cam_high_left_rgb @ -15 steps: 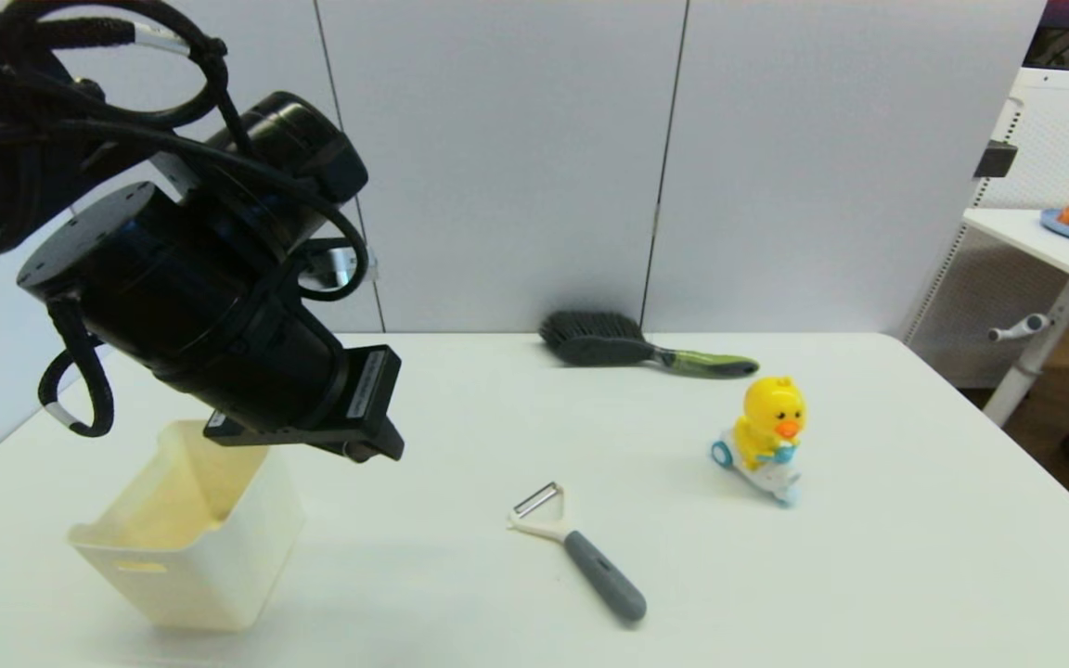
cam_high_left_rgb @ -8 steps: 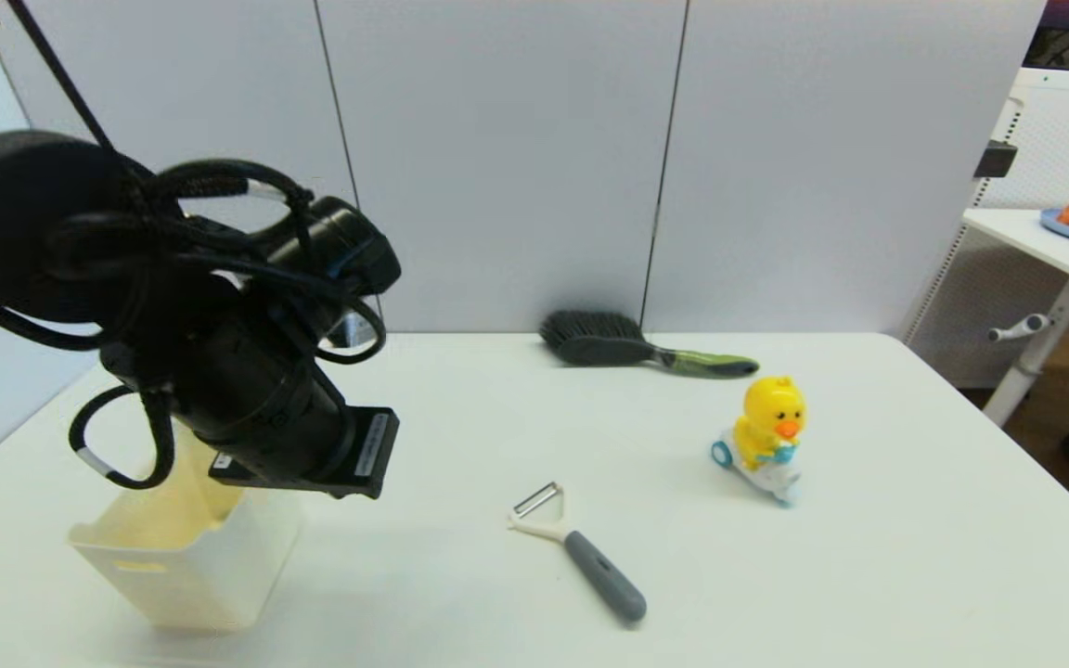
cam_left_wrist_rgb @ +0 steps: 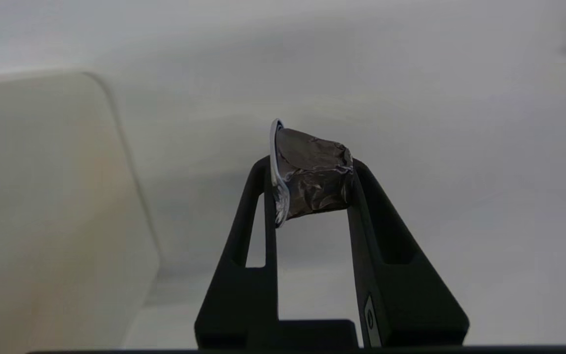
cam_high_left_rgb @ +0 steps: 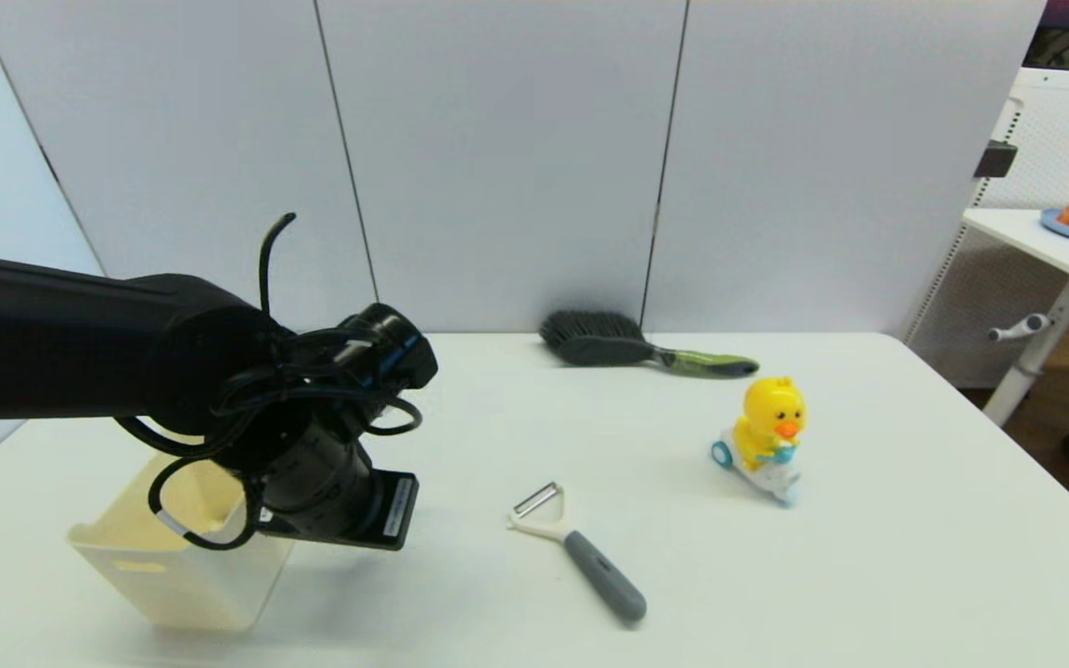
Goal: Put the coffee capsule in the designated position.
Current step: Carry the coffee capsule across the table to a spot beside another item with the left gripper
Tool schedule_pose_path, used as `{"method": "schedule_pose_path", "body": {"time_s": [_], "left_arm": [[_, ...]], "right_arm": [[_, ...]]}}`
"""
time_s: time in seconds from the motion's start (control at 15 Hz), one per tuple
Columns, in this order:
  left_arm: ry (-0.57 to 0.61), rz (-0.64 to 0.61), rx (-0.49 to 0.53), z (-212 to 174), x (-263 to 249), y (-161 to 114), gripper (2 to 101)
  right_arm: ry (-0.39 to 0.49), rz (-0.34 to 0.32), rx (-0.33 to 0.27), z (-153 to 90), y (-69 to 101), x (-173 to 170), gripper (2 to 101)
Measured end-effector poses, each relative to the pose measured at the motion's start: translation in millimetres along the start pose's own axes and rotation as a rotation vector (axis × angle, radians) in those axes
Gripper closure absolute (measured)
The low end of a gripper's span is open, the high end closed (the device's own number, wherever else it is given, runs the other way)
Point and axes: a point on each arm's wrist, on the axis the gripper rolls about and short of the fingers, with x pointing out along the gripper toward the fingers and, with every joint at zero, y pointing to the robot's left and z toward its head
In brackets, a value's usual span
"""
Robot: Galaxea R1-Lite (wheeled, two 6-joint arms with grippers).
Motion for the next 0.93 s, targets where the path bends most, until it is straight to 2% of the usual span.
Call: {"method": "schedule_pose_path", "body": {"time_s": [0.2, 0.8, 0.93], "left_arm": [[-0.013, 0.073, -0.012, -3, 3, 7, 77.9], [-0.014, 0.079, -0.039, -11, -4, 17, 77.9], [-0.013, 0.081, -0.042, -13, -6, 20, 62.2]], "right_arm": [[0.000, 0.000, 0.000, 0, 0.0, 0, 5.0], [0.000, -0.001, 0.000, 0, 0.0, 0, 5.0], [0.000, 0.000, 0.000, 0, 0.0, 0, 5.0]]}}
